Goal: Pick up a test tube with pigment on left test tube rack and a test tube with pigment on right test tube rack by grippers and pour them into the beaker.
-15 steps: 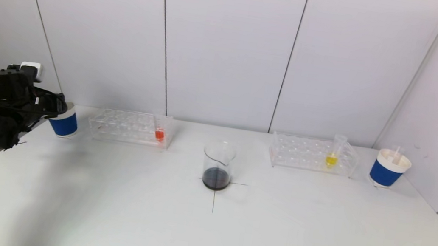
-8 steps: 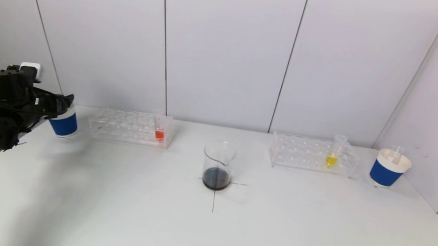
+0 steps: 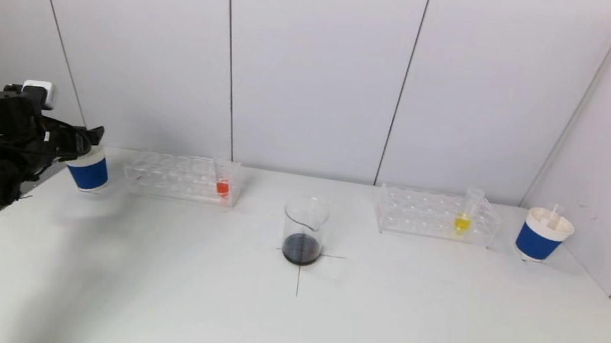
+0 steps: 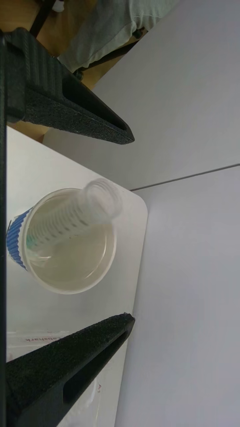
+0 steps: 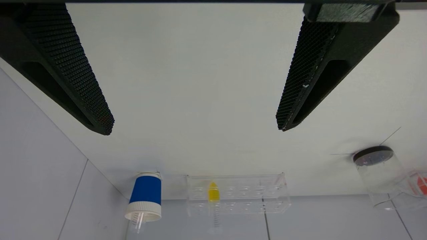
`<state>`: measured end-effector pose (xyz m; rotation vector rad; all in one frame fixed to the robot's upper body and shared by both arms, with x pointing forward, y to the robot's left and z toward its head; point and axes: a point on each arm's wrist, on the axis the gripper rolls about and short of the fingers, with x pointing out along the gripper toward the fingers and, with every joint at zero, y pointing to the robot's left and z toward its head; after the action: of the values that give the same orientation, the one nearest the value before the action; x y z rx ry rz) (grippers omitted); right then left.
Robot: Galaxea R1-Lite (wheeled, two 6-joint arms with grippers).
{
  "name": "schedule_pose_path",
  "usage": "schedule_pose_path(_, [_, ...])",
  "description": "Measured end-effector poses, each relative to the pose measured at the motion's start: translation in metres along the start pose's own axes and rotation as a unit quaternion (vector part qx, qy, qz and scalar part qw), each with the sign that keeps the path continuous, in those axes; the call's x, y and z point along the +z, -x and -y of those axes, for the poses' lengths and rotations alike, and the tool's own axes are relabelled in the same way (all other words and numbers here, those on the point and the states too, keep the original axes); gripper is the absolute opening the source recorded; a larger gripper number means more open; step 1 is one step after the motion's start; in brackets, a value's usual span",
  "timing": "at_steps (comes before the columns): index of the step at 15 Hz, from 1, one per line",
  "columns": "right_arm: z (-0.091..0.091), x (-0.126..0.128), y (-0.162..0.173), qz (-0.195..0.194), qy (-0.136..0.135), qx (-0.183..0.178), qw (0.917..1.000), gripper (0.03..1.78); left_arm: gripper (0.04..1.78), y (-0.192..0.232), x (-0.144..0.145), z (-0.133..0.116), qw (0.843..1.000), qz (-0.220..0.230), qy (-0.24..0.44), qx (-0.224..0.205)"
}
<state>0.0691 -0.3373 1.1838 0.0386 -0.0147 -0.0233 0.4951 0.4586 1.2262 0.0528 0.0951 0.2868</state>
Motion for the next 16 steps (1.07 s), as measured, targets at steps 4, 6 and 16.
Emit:
schedule_pose_path(4, [0.000, 0.000, 0.000, 0.000, 0.000, 0.000, 1.0000, 1.77, 1.76, 0.025, 0.027, 0.016, 1.000, 0.021, 0.000, -0.019])
schedule_pose_path(6, [0.000, 0.000, 0.000, 0.000, 0.000, 0.000, 1.0000, 1.77, 1.76, 0.045, 0.044, 0.028, 0.999, 0.033, -0.002, -0.035])
schedule_pose_path(16, [0.000, 0.000, 0.000, 0.000, 0.000, 0.000, 1.0000, 1.77, 1.76, 0.219, 0.118, 0.064, 0.985, 0.091, 0.000, -0.148])
